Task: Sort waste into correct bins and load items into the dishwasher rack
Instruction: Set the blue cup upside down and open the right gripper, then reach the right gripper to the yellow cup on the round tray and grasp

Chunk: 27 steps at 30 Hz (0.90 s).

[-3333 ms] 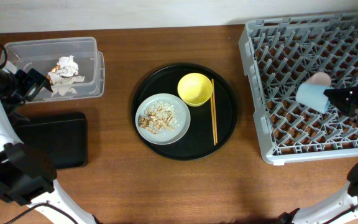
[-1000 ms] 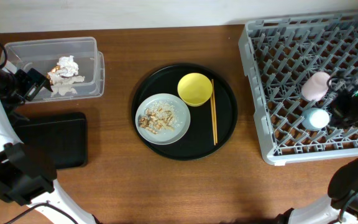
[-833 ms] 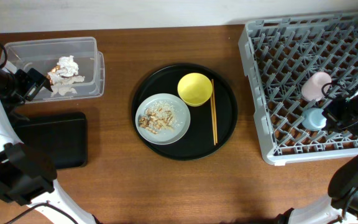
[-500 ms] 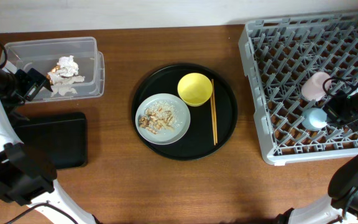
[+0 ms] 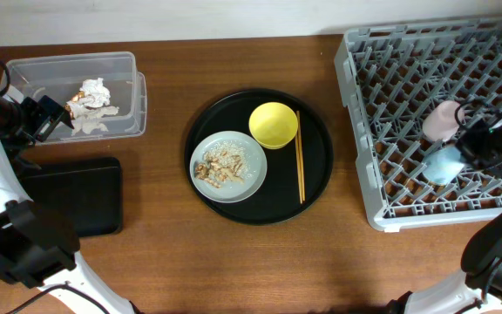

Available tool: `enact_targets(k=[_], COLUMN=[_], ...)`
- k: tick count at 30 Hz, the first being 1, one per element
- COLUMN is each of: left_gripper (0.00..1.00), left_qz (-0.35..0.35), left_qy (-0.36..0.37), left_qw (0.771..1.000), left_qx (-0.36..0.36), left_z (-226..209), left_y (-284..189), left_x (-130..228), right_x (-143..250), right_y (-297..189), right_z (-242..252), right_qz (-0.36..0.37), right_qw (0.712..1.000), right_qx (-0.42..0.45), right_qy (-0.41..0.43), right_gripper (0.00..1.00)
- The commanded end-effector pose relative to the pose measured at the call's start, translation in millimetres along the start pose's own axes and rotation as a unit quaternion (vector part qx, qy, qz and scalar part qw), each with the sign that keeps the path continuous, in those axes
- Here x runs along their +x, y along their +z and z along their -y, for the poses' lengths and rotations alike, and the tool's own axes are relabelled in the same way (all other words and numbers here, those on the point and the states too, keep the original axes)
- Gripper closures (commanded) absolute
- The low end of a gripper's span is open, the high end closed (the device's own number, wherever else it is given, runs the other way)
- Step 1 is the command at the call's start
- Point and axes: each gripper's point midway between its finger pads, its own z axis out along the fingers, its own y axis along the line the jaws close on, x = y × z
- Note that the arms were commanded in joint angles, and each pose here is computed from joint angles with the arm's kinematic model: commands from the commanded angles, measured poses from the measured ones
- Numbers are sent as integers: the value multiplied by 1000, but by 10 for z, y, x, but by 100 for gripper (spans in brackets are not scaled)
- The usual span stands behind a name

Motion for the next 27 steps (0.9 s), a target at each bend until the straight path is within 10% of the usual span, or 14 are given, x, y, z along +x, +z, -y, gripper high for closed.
enact_targets(k=[1,14,21,27], left_gripper=[0,1,1,1], left_qz=[15,15,15,15], left_qy=[-2,-2,-2,-2], left_qw=[1000,1000,1000,1000], left_qx=[7,7,7,7], left_z=[-2,-2,-2,-2], left_y=[-122,-122,-122,-122], left_x=[33,33,33,33], right_x=[-168,223,1265,1926], right_y=[-64,-1973,-2448,-2126], right_z=[-120,-1027,-1755,-2339], right_qz=[18,111,107,31], right_qw=[1000,957,903,867], right_qx=[-13,-226,-292,-298], right_qy=[-4,-143,-296,-398], right_gripper=[96,92,13,1])
